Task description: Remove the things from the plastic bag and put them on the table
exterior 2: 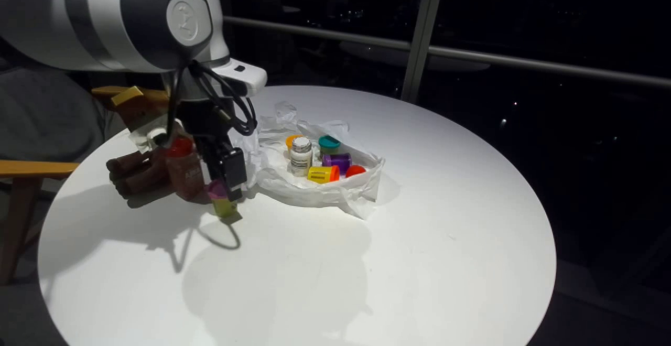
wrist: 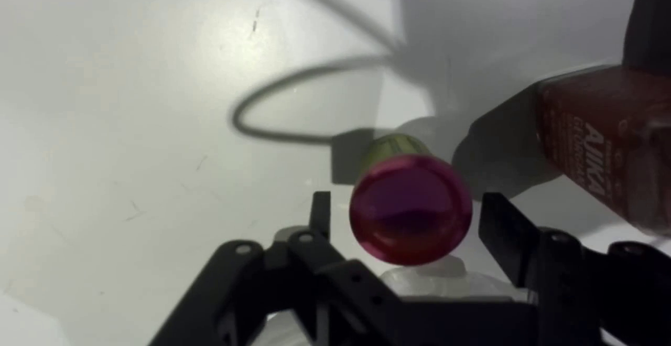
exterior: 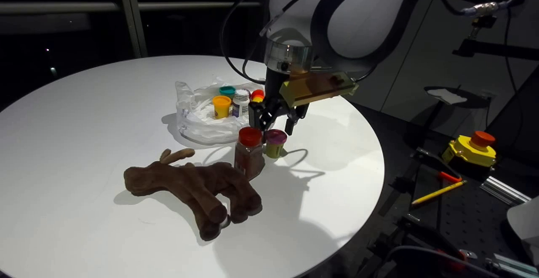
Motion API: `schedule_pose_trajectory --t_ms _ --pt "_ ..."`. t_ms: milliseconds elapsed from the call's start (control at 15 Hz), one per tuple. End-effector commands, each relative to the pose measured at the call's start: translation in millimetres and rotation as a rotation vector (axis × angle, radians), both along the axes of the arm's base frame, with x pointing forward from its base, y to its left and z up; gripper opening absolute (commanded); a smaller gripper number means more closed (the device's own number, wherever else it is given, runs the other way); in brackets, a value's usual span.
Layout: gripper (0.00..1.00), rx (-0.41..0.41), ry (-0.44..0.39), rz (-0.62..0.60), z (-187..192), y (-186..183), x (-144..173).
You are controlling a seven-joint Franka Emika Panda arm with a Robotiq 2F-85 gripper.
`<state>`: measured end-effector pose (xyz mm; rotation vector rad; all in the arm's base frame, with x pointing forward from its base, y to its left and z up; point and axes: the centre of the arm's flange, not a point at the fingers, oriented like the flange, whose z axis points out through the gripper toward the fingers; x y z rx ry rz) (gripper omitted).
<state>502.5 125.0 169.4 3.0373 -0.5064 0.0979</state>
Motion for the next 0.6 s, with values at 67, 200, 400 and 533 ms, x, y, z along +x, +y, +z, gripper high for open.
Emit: schedule_pose_trajectory --t_ms 67,200,400,533 --pt "1.0 -0.008 -0.136 -0.09 59.9 -8.1 20.5" --pt "1.0 0.011 -0.147 -0.177 76.2 -5.6 44.2" --pt "1.0 0.012 -0.169 -0.288 86.4 4.3 81.3" --pt "1.0 0.004 -0.191 -0.36 86.6 14.3 107.4"
